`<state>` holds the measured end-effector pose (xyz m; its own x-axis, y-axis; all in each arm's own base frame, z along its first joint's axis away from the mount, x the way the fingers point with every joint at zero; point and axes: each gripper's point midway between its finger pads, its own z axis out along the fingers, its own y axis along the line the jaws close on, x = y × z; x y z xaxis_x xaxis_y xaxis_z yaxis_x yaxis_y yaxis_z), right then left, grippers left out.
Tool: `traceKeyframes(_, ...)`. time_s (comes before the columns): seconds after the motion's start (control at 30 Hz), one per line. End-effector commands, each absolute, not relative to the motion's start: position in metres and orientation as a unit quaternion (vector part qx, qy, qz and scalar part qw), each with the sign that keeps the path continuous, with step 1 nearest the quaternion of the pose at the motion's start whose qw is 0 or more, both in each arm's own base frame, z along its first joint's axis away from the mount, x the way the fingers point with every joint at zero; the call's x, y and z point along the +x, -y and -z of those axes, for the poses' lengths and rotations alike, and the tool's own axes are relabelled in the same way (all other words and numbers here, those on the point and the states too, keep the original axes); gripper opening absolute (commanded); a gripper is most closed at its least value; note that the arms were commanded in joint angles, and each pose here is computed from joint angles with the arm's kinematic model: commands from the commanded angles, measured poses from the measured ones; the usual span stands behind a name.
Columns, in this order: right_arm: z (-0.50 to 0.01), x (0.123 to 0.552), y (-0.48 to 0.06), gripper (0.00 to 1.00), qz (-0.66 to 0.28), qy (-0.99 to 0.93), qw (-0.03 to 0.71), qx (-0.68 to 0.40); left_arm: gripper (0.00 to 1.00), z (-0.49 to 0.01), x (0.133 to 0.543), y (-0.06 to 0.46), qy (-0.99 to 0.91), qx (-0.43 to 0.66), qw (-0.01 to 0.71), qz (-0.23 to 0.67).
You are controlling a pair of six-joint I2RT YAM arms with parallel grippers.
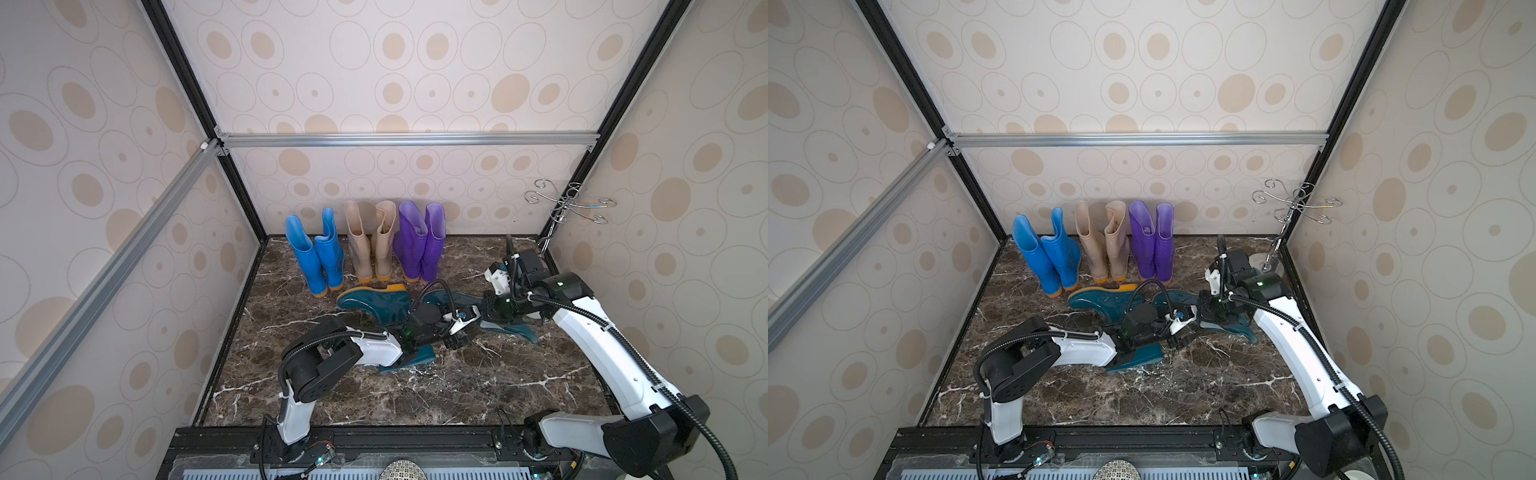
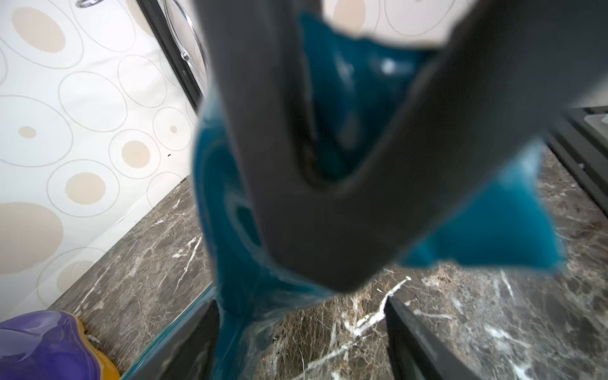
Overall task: Match and arrange rain boots in pairs
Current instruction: Adjust the rain boot at the center of the board.
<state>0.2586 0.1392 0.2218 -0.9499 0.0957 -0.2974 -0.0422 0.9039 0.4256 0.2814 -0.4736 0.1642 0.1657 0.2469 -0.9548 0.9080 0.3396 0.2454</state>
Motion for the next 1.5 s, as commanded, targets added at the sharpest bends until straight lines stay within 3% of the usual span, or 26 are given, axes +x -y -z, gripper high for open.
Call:
traceKeyframes(0.0,-0.243,0.264,-0.146,0.04,-0.244,-0.952,0.186,-0.011,0.82,-0.188,0.288,0.474,-0.561,0.481,0.608,0.292)
traceKeyframes(0.2,-0.242,0.263,-0.148,0.05,-0.254,-0.95,0.181,-0.015,0.91,-0.183,0.29,0.466,-0.558,0.483,0.615,0.276)
traceKeyframes(0.47,-0.245,0.257,-0.149,0.08,-0.254,-0.951,0.176,-0.028,0.87,-0.18,0.286,0.494,-0.513,0.511,0.598,0.343)
traceKeyframes(0.53,-0.245,0.257,-0.145,0.15,-0.247,-0.952,0.18,-0.028,0.82,-0.181,0.285,0.497,-0.512,0.511,0.593,0.354)
traceKeyframes(0.73,-0.256,0.261,-0.137,0.51,-0.233,-0.95,0.206,-0.032,0.59,-0.178,0.278,0.502,-0.508,0.518,0.575,0.378)
traceKeyframes(0.83,-0.274,0.263,-0.131,0.6,-0.221,-0.944,0.242,-0.047,0.46,-0.182,0.278,0.504,-0.508,0.513,0.574,0.386)
traceKeyframes(1.13,-0.31,0.26,-0.107,0.7,-0.149,-0.934,0.31,-0.094,0.09,-0.195,0.277,0.512,-0.503,0.508,0.565,0.412)
traceKeyframes(1.3,-0.32,0.257,-0.09,0.73,-0.099,-0.932,0.331,-0.111,0.0,-0.196,0.276,0.513,-0.508,0.511,0.555,0.416)
traceKeyframes(1.47,-0.335,0.257,-0.075,0.77,-0.041,-0.912,0.374,-0.161,0.0,-0.207,0.281,0.502,-0.516,0.497,0.547,0.433)
